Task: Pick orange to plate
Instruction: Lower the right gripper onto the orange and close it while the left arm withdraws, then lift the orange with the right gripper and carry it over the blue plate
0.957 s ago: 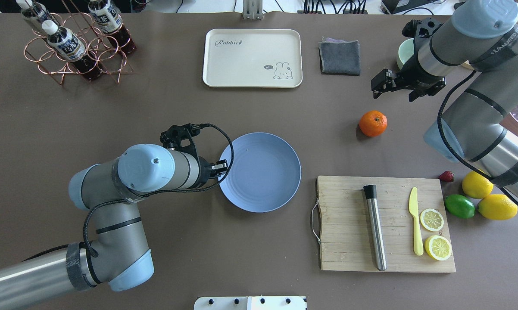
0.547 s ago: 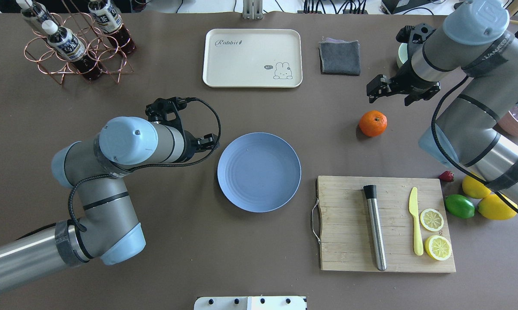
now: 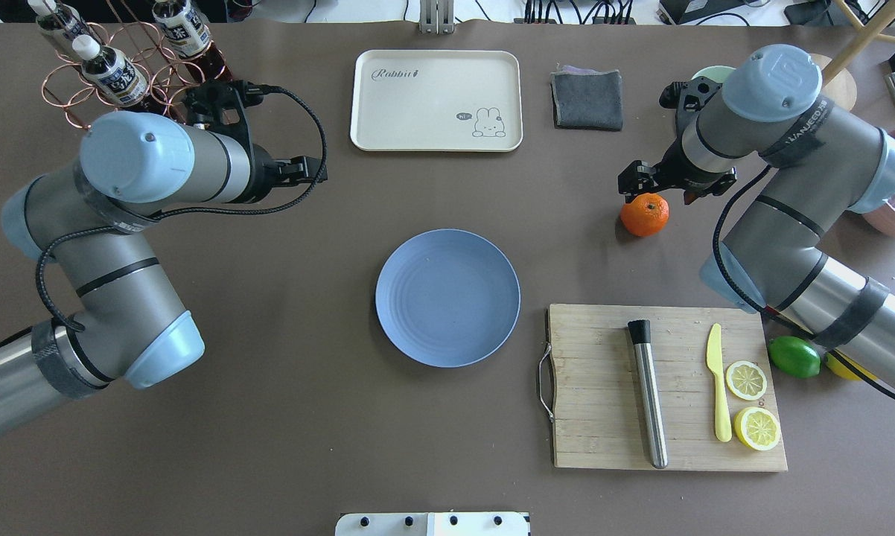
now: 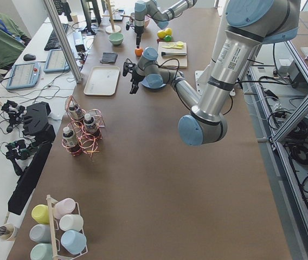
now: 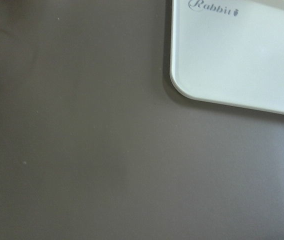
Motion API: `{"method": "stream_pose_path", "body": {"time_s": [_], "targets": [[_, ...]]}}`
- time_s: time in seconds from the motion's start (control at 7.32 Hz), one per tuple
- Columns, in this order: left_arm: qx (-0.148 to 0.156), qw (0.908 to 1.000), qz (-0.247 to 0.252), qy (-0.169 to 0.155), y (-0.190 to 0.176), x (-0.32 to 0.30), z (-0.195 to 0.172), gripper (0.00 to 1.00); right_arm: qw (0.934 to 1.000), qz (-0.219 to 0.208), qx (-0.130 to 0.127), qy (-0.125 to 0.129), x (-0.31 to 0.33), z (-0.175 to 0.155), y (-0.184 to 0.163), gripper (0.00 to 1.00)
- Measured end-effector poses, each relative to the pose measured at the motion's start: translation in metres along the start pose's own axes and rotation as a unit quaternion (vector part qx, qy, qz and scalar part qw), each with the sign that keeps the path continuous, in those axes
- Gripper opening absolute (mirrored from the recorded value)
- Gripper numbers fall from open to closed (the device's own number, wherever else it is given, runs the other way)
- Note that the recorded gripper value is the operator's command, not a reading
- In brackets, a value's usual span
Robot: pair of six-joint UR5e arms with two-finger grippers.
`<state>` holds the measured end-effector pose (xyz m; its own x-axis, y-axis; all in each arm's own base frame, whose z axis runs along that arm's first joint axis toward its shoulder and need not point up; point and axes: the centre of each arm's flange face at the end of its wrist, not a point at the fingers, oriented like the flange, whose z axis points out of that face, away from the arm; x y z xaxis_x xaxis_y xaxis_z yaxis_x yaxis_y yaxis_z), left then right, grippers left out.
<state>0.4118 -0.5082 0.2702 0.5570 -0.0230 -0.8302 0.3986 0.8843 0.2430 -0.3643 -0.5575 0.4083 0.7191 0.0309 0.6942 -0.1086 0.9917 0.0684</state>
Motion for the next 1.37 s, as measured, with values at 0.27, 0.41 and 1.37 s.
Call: {"method": "stream_pose_path", "body": {"time_s": [0.27, 0.41, 1.37], "targets": [[0.012, 0.9998, 0.007, -0.013, -0.021, -0.007, -0.020, 0.98, 1.0000, -0.005, 0.003, -0.003, 0.011, 0.029, -0.004, 1.00], [0.014, 0.9997, 0.006, -0.017, -0.028, -0.010, -0.027, 0.98, 1.0000, -0.007, 0.003, -0.004, 0.011, 0.033, -0.003, 1.00], [0.020, 0.9996, -0.004, -0.022, -0.046, -0.021, -0.036, 0.98, 0.9998, 0.003, 0.005, -0.019, -0.032, 0.032, 0.005, 0.00]]}}
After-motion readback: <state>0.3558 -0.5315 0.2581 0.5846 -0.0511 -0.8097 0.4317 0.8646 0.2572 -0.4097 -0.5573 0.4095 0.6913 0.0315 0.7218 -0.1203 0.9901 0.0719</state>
